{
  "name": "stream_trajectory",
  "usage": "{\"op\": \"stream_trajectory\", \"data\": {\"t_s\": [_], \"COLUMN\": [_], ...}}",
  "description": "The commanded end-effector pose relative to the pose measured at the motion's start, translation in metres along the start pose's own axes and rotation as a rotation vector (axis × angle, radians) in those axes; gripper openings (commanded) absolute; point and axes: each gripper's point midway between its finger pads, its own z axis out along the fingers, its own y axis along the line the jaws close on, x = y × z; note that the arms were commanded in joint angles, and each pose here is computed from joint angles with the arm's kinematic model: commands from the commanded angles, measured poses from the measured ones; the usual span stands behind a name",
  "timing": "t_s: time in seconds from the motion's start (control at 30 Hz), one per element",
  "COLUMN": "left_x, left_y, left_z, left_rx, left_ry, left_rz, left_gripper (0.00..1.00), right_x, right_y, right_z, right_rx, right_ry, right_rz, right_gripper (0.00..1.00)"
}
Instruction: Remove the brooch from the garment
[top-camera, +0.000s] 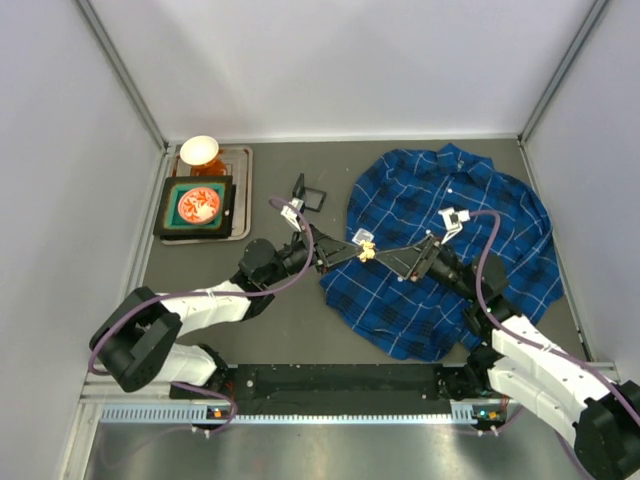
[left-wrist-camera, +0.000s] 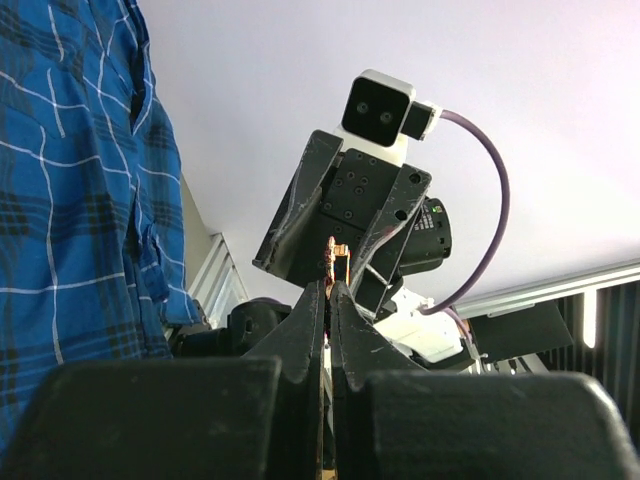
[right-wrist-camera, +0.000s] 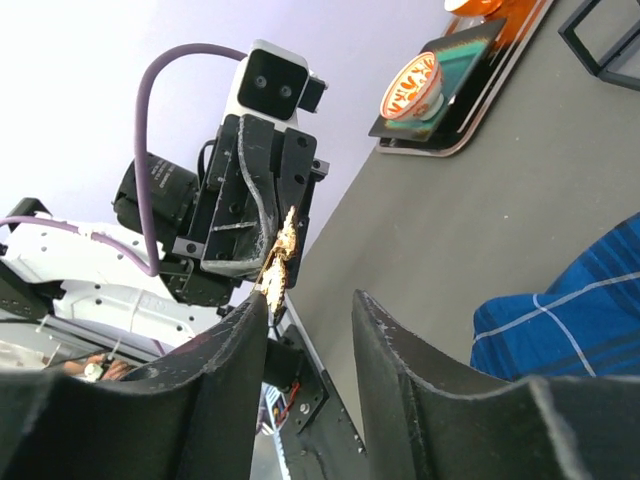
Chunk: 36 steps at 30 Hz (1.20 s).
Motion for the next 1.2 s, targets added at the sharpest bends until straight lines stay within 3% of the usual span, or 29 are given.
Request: {"op": "stream_trajectory", "data": {"t_s": [0.0, 0.87, 1.17], "left_x": [-0.004, 0.004, 0.010], "left_y": [-0.025, -0.028, -0.026], "left_z": [0.001, 0.005, 0.007], "left_rx": [0.090, 0.028, -0.022], "left_ry": [-0.017, 0.012, 0.018], "left_rz": [0.036, 0.181, 0.281], "left_gripper": [0.00, 0.00, 0.00], "right_x": [-0.008, -0.009, -0.004], "right_y": [0.018, 0.024, 0.008], "right_z": [0.001, 0.017, 0.017], "right_rx": [-0.066, -0.085, 0.009], "right_ry": [-0.027, -0.014, 0.001], "right_rz": [-0.027, -0.016, 0.008], "right_gripper": [0.38, 0.29, 0.23]}}
